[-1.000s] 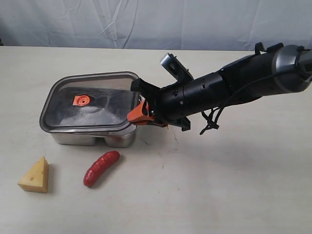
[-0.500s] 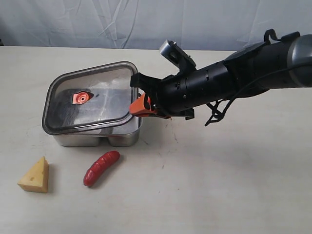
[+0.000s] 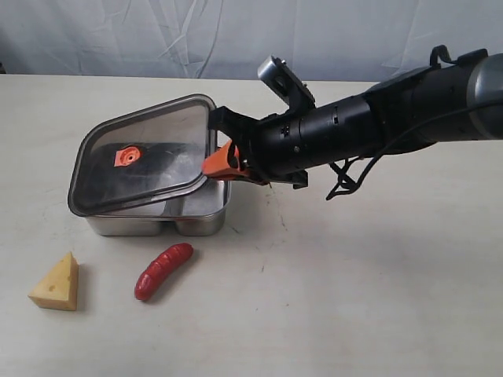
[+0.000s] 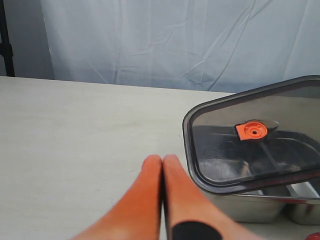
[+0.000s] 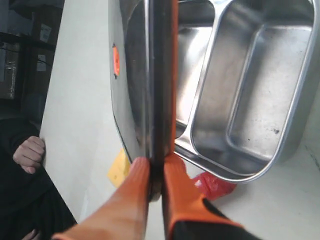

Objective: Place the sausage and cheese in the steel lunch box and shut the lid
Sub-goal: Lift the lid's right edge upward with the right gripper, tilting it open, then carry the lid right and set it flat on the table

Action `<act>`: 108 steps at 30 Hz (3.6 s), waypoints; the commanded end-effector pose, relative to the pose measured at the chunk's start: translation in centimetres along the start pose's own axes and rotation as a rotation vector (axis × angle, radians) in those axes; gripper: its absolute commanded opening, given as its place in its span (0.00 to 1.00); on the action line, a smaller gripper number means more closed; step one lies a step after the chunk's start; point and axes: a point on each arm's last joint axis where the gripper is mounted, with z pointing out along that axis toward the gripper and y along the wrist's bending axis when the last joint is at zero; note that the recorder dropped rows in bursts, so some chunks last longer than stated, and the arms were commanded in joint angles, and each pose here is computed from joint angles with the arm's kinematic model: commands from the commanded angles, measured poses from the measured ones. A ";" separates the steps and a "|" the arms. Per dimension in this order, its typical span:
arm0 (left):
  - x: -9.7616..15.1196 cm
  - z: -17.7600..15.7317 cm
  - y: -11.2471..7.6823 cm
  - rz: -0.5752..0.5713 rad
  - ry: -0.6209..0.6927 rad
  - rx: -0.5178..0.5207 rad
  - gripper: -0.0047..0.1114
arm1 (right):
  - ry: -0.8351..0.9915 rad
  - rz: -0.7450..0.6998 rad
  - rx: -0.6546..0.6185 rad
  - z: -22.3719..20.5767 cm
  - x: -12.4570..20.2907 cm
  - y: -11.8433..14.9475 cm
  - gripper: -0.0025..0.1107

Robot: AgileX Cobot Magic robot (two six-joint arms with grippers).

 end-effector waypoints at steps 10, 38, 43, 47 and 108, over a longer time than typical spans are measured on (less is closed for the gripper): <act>0.0 0.0 0.0 -0.010 -0.014 0.007 0.04 | -0.054 -0.002 -0.001 -0.3 -0.5 0.2 0.01; 0.0 0.0 0.0 -0.010 -0.014 0.007 0.04 | -0.090 -0.060 -0.082 -1.7 -0.9 1.8 0.01; 0.0 0.0 0.0 -0.010 -0.014 0.007 0.04 | -0.094 -0.056 -0.127 -1.7 -1.0 2.2 0.01; 0.0 0.0 0.0 -0.010 -0.014 0.007 0.04 | -0.094 -0.055 -0.146 -1.7 -1.0 2.4 0.01; 0.0 0.0 0.0 -0.010 -0.014 0.007 0.04 | 0.490 -1.122 0.604 -11.5 3.6 1.1 0.01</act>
